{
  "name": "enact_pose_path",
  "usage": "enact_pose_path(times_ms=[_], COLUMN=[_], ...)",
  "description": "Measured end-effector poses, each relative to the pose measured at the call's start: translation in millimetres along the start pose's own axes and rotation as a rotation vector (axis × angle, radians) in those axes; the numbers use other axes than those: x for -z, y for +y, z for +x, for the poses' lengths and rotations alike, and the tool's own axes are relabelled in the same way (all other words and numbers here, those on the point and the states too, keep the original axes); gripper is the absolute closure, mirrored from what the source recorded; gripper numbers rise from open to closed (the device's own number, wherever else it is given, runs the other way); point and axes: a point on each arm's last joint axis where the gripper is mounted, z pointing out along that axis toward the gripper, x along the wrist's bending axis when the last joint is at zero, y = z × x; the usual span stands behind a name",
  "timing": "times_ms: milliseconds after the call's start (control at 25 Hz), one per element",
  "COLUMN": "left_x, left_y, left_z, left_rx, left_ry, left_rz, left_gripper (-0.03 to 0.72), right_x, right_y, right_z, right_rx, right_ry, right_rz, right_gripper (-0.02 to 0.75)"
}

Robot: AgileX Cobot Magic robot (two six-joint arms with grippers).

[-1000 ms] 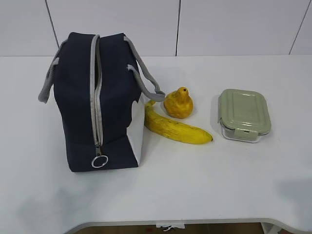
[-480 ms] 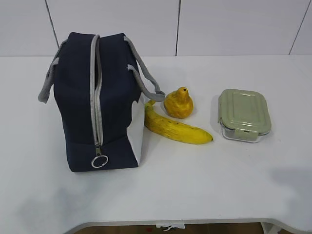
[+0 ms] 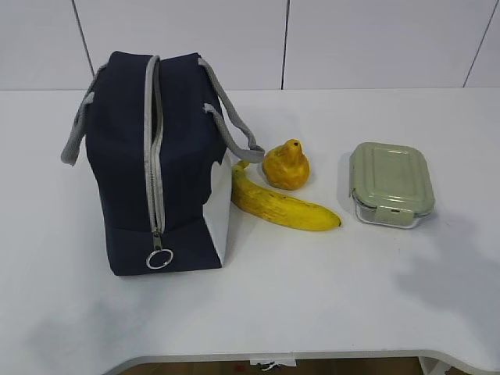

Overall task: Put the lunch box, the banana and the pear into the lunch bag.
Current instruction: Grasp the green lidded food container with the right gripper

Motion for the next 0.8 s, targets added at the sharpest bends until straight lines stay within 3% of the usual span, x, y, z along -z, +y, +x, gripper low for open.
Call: enact_pose_path(times_ms=[600,800], left_x=[0.0,0.0], left_y=[0.0,0.0], left_z=[0.0,0.0], left_rx=[0.0,0.0], left_ry=[0.0,0.0], left_rz=[0.0,0.0], left_gripper=[0.449,0.449], right_x=[-83.0,-124.3], right_y=[97.0,121.8], right_z=[16.5,8.7], right_rx=[-0.02,-0.109], right_ry=[-0.042,-0.045], right_rz=[0.197,0.27], right_gripper=[0.234,0.234])
